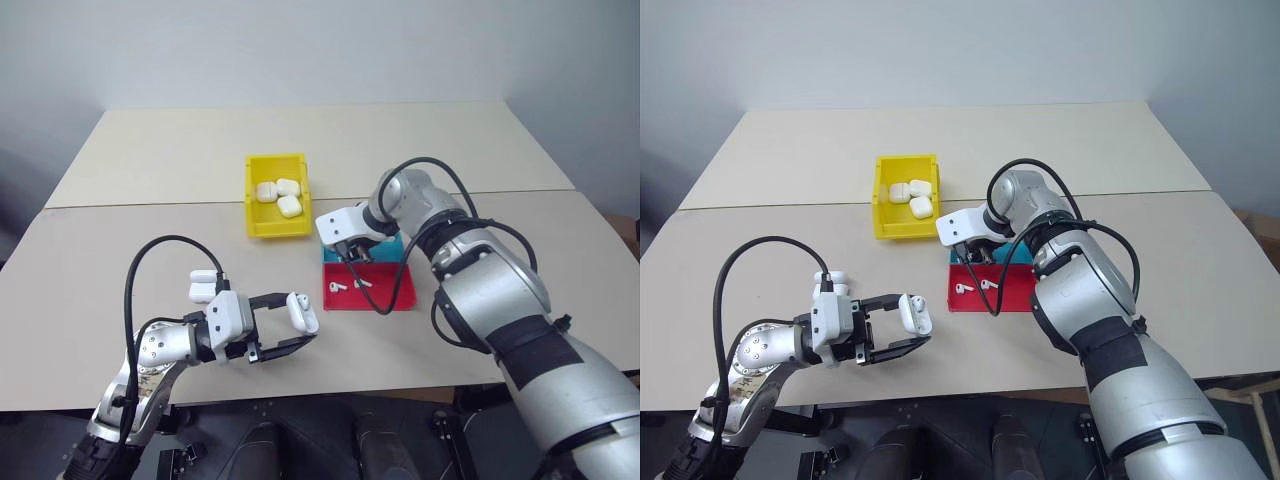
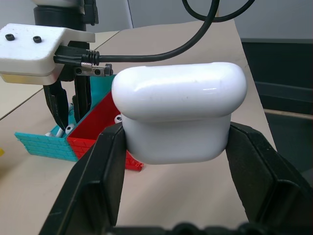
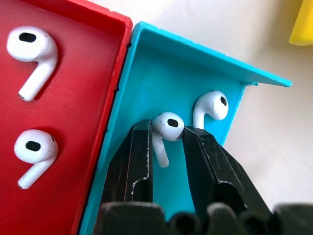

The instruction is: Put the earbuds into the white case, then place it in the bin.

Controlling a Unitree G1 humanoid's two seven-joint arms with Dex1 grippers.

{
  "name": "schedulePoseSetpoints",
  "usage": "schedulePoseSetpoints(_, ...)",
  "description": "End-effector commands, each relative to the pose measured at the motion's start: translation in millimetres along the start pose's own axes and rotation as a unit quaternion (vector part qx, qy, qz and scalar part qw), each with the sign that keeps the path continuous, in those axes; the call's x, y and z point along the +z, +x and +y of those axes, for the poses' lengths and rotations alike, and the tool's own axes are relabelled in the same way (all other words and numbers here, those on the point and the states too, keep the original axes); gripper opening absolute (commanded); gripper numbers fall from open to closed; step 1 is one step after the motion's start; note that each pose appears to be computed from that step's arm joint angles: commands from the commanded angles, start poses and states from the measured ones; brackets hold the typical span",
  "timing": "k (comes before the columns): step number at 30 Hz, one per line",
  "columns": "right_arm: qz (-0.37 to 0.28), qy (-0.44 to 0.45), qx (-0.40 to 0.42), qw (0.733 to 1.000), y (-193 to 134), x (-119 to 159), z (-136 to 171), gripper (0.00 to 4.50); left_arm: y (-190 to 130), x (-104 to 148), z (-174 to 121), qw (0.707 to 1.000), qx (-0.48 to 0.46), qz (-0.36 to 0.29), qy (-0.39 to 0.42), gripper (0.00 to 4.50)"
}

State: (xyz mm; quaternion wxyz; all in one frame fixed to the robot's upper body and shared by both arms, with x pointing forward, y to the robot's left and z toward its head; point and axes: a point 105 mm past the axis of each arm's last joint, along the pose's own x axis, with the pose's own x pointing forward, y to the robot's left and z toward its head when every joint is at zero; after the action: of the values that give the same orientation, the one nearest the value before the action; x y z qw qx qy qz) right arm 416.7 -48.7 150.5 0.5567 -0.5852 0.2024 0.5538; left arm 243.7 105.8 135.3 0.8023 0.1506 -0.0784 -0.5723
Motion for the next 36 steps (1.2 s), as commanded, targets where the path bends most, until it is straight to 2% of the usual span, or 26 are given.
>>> schedulePoseSetpoints(1,0.005,-0.005,0.002,1.0,-0.1,-2.8,1.3,1.09,1.1,11.8,-0.8,0.999,-0.001,-0.019,0.025,2.76)
schedulePoseSetpoints(4,0.006,-0.006,-0.001,1.0,-0.1,-3.5,0.9,0.67,1.2,11.7,-0.8,0.999,-0.001,-0.019,0.025,2.76)
schedulePoseSetpoints(14,-0.002,0.01,-0.025,1.0,-9.6,-7.9,-5.9,0.66,2.6,13.7,2.3,0.999,-0.002,-0.026,0.026,2.76)
schedulePoseSetpoints(17,-0.043,0.029,-0.039,0.998,-29.8,-5.9,-14.1,0.66,6.7,21.5,7.5,0.999,-0.002,-0.046,0.021,2.76)
schedulePoseSetpoints(22,-0.131,0.068,-0.115,0.982,-77.8,-9.2,-33.7,0.66,14.7,41.1,17.8,0.996,0.001,-0.093,0.01,2.76)
schedulePoseSetpoints(26,-0.253,0.123,-0.195,0.94,-132.8,-19.0,-41.2,0.66,23.0,58.1,17.5,0.991,-0.02,-0.132,-0.013,2.76)
schedulePoseSetpoints(30,-0.352,0.147,-0.249,0.89,-180.0,-17.3,-24.7,0.66,28.5,67.3,18.0,0.989,-0.045,-0.143,-0.012,2.76)
schedulePoseSetpoints(33,-0.444,0.18,-0.279,0.832,-218.4,-6.1,2.2,0.66,32.3,79.1,23.2,0.986,-0.058,-0.157,-0.015,2.76)
schedulePoseSetpoints(36,-0.552,0.216,-0.274,0.757,-248.8,10.3,37.9,0.66,36.8,99.6,29.6,0.981,-0.077,-0.178,-0.013,2.76)
